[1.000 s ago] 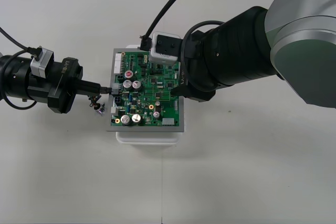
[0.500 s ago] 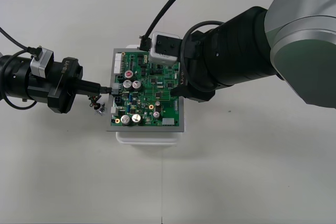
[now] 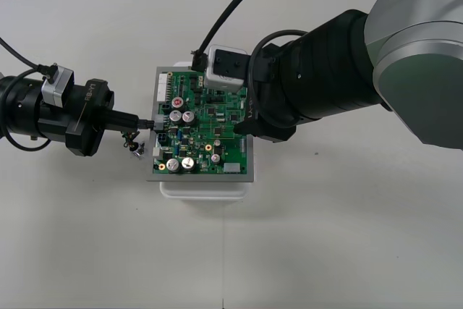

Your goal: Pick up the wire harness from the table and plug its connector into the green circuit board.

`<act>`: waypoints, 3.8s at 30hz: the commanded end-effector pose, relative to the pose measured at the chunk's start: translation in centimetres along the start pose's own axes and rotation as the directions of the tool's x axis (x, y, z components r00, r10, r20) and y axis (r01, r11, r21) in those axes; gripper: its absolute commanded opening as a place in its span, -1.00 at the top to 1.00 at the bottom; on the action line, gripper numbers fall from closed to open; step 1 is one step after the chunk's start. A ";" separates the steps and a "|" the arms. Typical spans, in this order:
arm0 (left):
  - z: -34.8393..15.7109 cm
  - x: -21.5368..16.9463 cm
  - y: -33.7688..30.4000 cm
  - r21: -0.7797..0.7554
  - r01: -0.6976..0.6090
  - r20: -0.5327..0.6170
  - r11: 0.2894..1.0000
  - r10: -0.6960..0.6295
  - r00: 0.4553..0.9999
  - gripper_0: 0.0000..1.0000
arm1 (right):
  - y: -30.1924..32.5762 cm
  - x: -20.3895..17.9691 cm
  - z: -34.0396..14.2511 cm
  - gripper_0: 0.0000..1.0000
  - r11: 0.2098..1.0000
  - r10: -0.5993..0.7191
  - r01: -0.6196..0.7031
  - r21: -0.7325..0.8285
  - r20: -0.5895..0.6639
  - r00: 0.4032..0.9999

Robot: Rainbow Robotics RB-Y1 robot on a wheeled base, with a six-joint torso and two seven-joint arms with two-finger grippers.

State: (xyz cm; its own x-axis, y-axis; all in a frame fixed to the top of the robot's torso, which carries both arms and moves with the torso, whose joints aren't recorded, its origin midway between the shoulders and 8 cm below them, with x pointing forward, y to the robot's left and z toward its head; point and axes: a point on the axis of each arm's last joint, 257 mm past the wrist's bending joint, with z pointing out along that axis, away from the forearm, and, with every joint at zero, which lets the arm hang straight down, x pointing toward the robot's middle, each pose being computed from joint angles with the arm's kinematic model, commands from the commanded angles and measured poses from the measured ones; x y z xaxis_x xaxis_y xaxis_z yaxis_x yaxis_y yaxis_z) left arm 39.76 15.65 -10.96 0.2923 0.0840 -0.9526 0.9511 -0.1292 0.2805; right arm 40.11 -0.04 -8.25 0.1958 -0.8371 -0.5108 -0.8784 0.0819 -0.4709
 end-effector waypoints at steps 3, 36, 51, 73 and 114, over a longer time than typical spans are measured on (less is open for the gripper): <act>0.5 -2.1 -0.1 0.050 -0.045 0.031 0.998 0.043 0.999 1.00 | 0.9 -1.3 -0.4 -0.38 0.998 -0.060 0.060 -0.014 0.035 0.998; -0.3 -2.1 -1.1 0.066 -0.029 0.008 0.997 0.028 1.000 1.00 | 2.0 -1.5 -0.5 -0.39 0.998 -0.019 0.022 -0.060 0.050 0.999; -1.1 -1.5 -0.9 0.056 -0.027 -0.022 0.998 0.028 0.999 1.00 | 1.7 -1.3 -0.5 -0.38 0.998 -0.027 0.029 -0.049 0.044 0.999; -2.0 -1.3 -0.6 0.036 -0.040 -0.040 0.999 0.041 0.998 1.00 | 1.5 -1.1 -0.5 -0.38 0.998 -0.042 0.044 -0.040 0.037 0.998; -2.2 -1.2 -0.8 0.025 -0.069 -0.025 0.997 0.070 0.997 1.00 | 0.8 -1.1 -0.8 -0.38 0.999 -0.042 0.042 -0.016 0.036 0.998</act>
State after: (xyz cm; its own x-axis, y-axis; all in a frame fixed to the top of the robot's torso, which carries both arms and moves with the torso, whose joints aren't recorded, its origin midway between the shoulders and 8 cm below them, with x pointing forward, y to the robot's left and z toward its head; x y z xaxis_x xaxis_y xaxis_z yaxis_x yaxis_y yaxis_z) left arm 39.83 16.69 -10.45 0.3004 0.1014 -0.9484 0.9499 -0.1214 0.2879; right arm 38.92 0.47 -8.55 0.2037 -0.8259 -0.5258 -0.8980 0.0563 -0.4364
